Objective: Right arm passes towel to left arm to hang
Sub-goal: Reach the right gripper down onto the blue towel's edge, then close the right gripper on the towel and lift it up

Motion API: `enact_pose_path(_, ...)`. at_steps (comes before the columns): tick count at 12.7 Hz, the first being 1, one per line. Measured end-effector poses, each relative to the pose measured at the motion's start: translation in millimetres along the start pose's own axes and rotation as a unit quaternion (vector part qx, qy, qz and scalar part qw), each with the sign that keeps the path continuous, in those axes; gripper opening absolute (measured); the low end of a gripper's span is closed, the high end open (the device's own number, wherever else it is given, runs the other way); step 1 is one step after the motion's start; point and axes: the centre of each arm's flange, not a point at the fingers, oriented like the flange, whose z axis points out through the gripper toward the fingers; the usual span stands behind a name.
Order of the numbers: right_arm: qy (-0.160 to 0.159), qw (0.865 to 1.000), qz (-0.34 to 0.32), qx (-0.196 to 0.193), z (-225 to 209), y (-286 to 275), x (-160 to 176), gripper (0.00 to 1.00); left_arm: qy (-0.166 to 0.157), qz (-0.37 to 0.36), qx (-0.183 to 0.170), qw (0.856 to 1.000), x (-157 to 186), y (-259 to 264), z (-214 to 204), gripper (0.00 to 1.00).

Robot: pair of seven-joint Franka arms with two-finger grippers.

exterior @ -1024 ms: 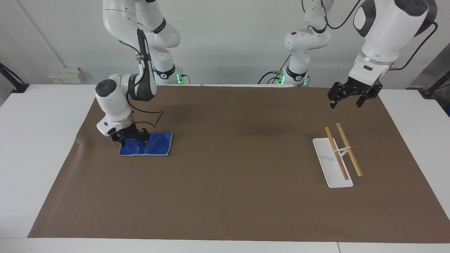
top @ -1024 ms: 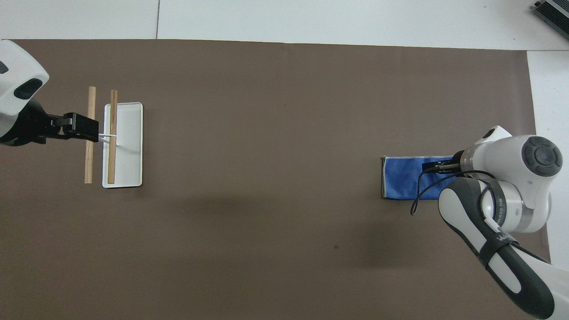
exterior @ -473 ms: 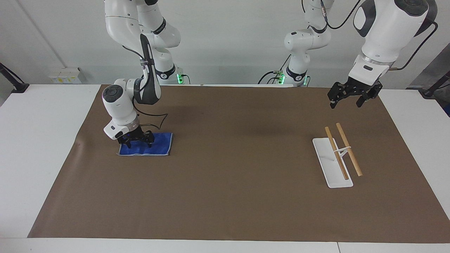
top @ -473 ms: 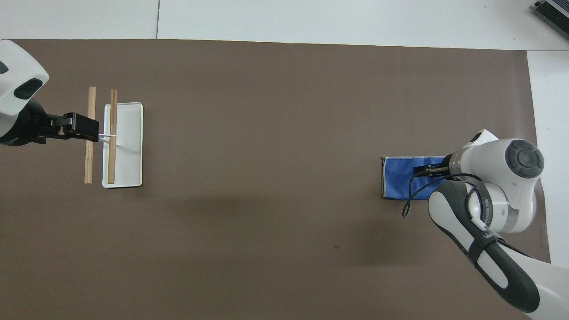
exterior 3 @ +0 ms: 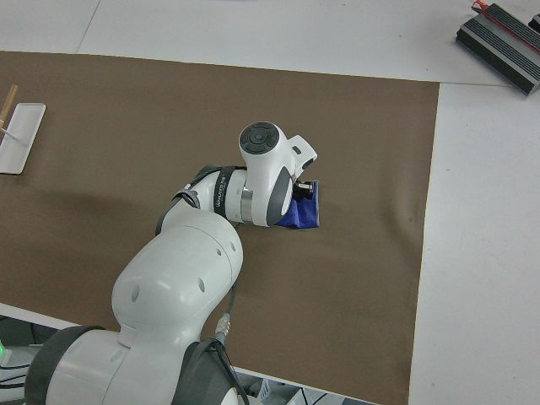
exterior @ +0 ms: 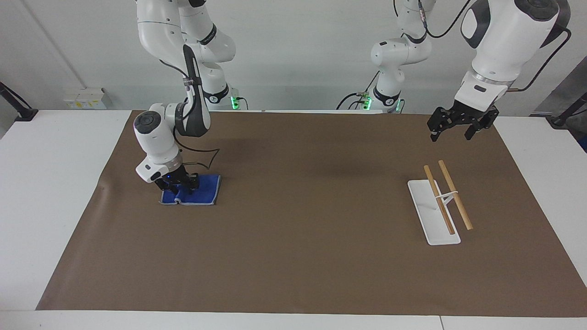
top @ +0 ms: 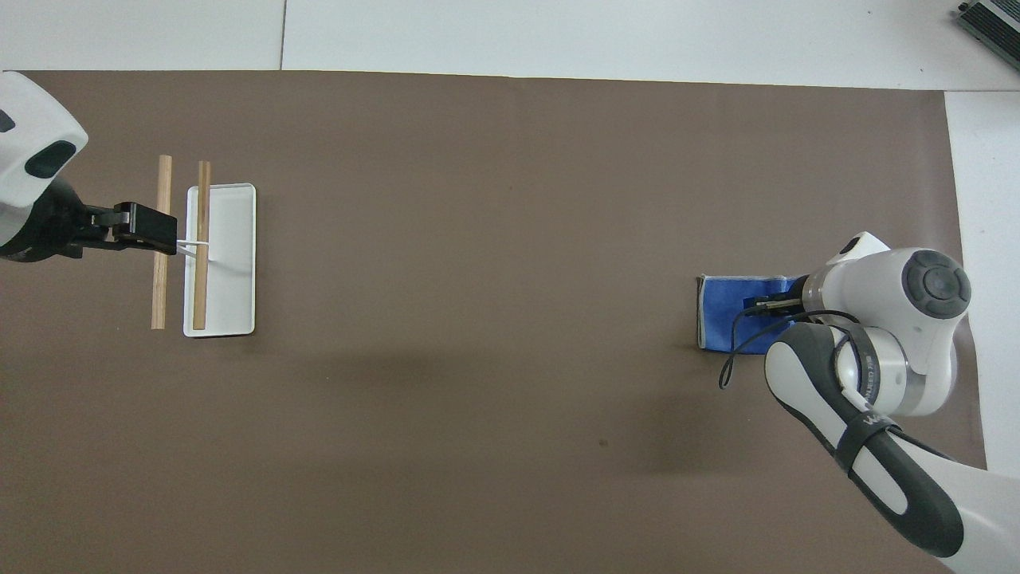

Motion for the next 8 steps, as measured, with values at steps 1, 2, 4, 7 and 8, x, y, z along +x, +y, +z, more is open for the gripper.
enact_pose_path(1,0.001,1.0,0.0,0.0,-0.4,0.0,0.3,0.3,0.0,0.0,0.0,1.0,0.0,0.0,0.0,1.0)
enact_pose_path(2,0.001,1.0,0.0,0.0,-0.6,0.1,0.5,0.21,0.0,0.0,0.0,1.0,0.0,0.0,0.0,1.0)
enact_pose_path(4,0.003,1.0,0.0,0.0,-2.5,-0.2,1.7,0.15,0.0,0.0,0.0,1.0,0.0,0.0,0.0,1.0)
enact_pose_path(7,0.023,1.0,-0.006,0.002,-22.3,-13.8,10.0,0.15,0.0,0.0,0.0,1.0,0.0,0.1,0.0,1.0)
enact_pose_path(8,0.031,1.0,-0.001,0.005,-35.0,-25.6,13.3,0.15,0.0,0.0,0.0,1.0,0.0,0.1,0.0,1.0)
